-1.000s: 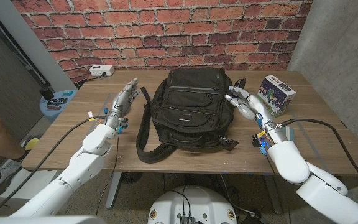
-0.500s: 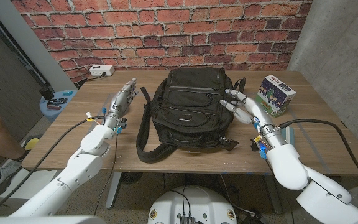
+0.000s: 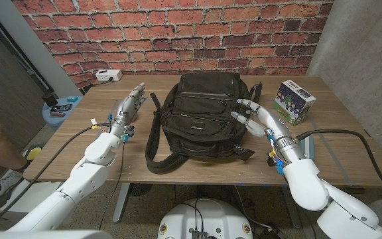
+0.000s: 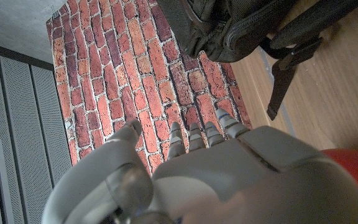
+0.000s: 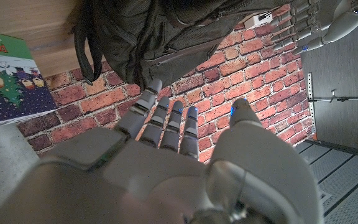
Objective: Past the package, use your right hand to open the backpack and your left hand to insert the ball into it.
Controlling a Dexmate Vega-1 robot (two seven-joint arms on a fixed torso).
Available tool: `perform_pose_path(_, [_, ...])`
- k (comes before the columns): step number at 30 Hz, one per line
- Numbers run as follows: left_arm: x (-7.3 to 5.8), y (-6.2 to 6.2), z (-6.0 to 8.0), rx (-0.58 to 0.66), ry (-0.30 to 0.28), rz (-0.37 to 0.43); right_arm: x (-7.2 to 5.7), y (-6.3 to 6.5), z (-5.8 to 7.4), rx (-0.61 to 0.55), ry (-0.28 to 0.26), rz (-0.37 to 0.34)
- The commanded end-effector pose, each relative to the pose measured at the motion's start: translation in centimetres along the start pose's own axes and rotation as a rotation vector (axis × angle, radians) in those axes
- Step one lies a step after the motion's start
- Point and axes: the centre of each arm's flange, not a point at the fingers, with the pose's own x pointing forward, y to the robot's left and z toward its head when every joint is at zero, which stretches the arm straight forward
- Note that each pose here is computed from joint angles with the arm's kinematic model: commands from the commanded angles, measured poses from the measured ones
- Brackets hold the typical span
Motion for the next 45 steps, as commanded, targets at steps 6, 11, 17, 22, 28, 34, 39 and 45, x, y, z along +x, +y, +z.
perform_pose_path(6, [-0.3, 0.3, -0.2, -0.001, 0.0, 0.011, -0.8, 1.5, 1.4, -0.057, -0.012, 0.017])
perform_pose_path(11, [-0.4, 0.3, -0.3, -0.003, 0.003, 0.014, -1.1, 1.8, 1.6, -0.087, -0.009, 0.005])
perform_pose_path(17, [-0.4, 0.3, -0.4, -0.005, 0.0, 0.016, -1.6, 2.3, 2.1, -0.153, -0.008, 0.008])
perform_pose_path(22, [-0.4, 0.2, -0.6, -0.006, 0.0, 0.012, -2.1, 2.7, 2.8, -0.252, -0.018, -0.005])
perform_pose_path(28, [-0.3, 0.1, -0.6, -0.006, -0.004, 0.007, -2.6, 2.8, 3.0, -0.289, -0.048, -0.052])
perform_pose_path(34, [-0.2, 0.1, -0.6, -0.006, -0.007, 0.005, -2.8, 3.2, 3.3, -0.35, -0.086, -0.087])
perform_pose_path(39, [-0.1, 0.2, -0.9, -0.009, -0.011, 0.005, -3.1, 3.6, 3.4, -0.388, -0.107, -0.103])
perform_pose_path(45, [0.0, 0.2, -1.0, -0.011, -0.014, 0.003, -3.1, 4.2, 3.5, -0.441, -0.143, -0.114])
